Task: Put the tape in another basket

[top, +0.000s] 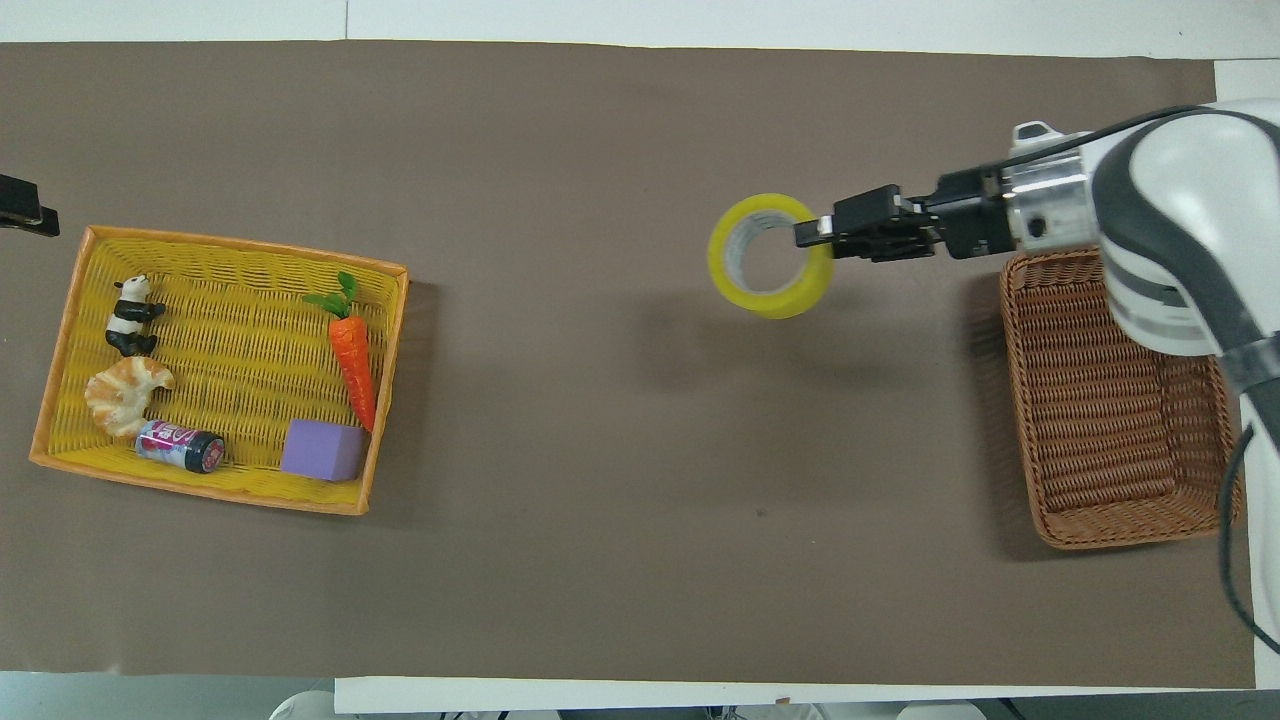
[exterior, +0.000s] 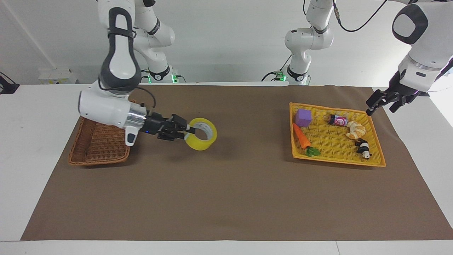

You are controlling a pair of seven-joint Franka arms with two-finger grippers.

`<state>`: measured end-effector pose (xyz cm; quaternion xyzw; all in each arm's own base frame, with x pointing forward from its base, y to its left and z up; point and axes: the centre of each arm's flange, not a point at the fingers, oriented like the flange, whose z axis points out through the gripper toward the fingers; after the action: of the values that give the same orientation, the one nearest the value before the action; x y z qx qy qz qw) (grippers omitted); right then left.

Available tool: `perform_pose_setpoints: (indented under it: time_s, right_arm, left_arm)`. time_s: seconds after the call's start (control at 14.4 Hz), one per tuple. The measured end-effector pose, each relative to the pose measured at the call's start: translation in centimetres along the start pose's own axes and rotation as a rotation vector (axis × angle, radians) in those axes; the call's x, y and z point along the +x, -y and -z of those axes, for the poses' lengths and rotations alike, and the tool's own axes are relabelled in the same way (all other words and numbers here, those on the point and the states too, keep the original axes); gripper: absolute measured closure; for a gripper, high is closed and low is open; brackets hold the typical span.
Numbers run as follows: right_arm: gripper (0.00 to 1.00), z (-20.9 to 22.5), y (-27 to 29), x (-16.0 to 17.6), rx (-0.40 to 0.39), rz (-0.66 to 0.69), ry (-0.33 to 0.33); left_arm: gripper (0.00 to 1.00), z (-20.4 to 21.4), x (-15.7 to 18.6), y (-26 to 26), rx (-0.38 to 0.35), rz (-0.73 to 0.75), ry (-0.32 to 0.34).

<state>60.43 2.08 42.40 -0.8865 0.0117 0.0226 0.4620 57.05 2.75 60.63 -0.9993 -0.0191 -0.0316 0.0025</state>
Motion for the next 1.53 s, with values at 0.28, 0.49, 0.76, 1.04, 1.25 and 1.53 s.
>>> perform_pose_setpoints:
  time_s: [0.28, 0.49, 0.76, 1.04, 1.25, 1.53]
  right_arm:
    - [0.46, 12.6, -10.0, -4.3, -0.043, -0.040, -0.004]
    - [0.46, 18.8, -15.4, -8.2, -0.132, 0.005, -0.003]
    - [0.46, 20.5, -19.1, -11.0, -0.178, 0.058, 0.029]
    - [0.46, 20.0, -22.5, -12.9, -0.201, 0.123, 0.043]
    - [0.46, 18.9, -24.9, -13.8, -0.211, 0.148, 0.036]
    - [0.46, 18.2, -25.5, -14.0, -0.239, 0.158, 0.052]
  left_arm:
    - [0.00, -0.1, -0.3, 1.5, 0.006, 0.005, 0.014]
    - [0.00, -0.1, -0.4, 1.4, 0.007, 0.003, 0.017]
    - [0.00, -0.1, -0.8, 0.8, 0.007, -0.016, 0.051]
    - [0.00, 2.2, -1.6, 0.2, 0.010, -0.030, 0.097]
    - [0.00, 3.2, -1.8, 0.8, 0.011, -0.063, 0.096]
    - [0.00, 4.6, -2.6, 2.1, 0.008, -0.104, 0.094]
